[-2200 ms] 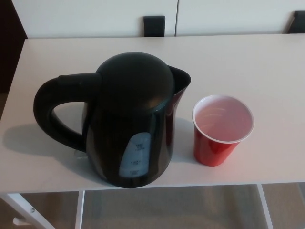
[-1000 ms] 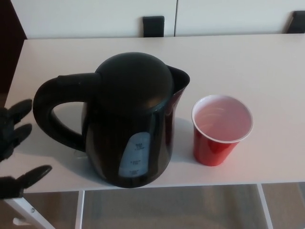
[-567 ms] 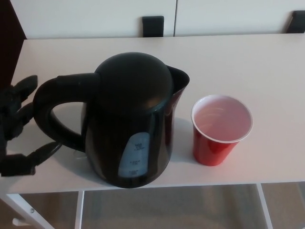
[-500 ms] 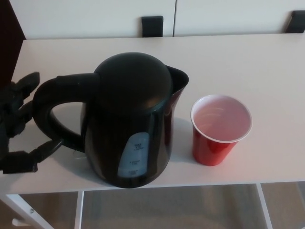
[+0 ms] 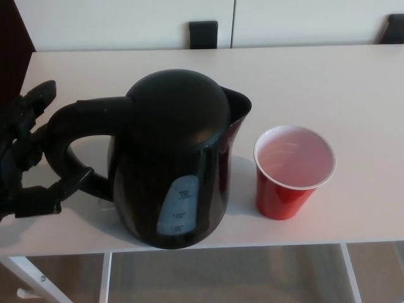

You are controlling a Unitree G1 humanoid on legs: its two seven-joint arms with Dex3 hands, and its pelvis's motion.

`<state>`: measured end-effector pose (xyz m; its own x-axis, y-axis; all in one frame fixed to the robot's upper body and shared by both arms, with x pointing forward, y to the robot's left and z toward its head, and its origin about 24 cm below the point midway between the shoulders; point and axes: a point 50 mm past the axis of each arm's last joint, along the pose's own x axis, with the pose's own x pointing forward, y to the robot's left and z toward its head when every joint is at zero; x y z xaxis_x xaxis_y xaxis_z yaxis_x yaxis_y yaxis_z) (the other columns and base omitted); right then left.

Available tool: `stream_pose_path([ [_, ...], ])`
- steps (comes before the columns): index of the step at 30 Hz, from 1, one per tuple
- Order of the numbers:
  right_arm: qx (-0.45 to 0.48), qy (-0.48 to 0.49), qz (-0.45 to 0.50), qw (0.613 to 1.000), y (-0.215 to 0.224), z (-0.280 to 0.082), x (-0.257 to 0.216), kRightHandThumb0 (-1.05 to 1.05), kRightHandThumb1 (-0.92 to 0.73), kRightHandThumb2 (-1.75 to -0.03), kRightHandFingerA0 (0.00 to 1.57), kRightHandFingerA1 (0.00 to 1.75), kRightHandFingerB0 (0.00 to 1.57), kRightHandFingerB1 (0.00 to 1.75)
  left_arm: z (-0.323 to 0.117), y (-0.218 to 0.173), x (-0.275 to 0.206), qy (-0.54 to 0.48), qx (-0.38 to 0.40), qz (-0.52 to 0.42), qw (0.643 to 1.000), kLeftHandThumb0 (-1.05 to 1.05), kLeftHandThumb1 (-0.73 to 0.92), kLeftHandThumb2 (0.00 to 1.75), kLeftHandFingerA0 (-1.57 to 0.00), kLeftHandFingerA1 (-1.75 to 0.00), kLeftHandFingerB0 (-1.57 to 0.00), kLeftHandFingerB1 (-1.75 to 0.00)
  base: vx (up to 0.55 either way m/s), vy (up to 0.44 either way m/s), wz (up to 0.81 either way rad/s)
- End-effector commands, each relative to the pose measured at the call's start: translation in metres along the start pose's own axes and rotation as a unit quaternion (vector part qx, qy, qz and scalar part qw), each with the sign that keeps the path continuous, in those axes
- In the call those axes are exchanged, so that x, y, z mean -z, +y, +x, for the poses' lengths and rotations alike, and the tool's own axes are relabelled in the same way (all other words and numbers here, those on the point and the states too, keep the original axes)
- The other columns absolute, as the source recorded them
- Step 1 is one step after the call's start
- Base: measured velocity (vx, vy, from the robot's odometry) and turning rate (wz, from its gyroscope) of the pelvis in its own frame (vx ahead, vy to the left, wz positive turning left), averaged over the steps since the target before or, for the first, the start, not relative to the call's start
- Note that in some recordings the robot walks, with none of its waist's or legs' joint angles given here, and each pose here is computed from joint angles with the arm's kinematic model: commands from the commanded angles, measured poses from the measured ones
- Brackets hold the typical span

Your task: The robot walk towards a table in front and uses its left hand to pick up the pot from the base and pour water to the cup on the right hand side

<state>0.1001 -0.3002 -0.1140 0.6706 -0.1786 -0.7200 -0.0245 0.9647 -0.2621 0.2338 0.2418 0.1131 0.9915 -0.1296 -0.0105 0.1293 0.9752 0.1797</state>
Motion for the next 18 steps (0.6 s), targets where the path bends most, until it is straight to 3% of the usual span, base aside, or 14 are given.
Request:
stream_pose_path([
  [1, 0.008, -0.003, -0.003, 1.000, -0.006, -0.001, -0.001, -0.38, -0.67, -0.60, 0.70, 0.59, 0.49, 0.44, 0.000, 0.001, -0.001, 0.008, -0.010, -0.005, 1.000, -0.58, 0.40, 0.67, -0.11, -0.39, -0.06, -0.26, 0.00, 0.000, 0.00],
  [2, 0.007, -0.003, -0.007, 1.000, -0.006, 0.000, -0.002, -0.37, -0.68, -0.60, 0.69, 0.60, 0.47, 0.44, 0.001, 0.001, -0.001, 0.008, -0.013, -0.006, 1.000, -0.29, 0.30, 0.86, 0.00, -0.48, 0.00, -0.48, 0.00, 0.000, 0.00],
  [18, 0.012, 0.000, -0.013, 1.000, -0.005, 0.001, -0.004, -0.39, -0.66, -0.59, 0.73, 0.56, 0.51, 0.44, 0.012, 0.007, 0.004, 0.019, -0.011, 0.031, 0.999, -0.29, 0.31, 0.86, -0.01, -0.48, 0.00, -0.47, 0.00, 0.000, 0.00],
])
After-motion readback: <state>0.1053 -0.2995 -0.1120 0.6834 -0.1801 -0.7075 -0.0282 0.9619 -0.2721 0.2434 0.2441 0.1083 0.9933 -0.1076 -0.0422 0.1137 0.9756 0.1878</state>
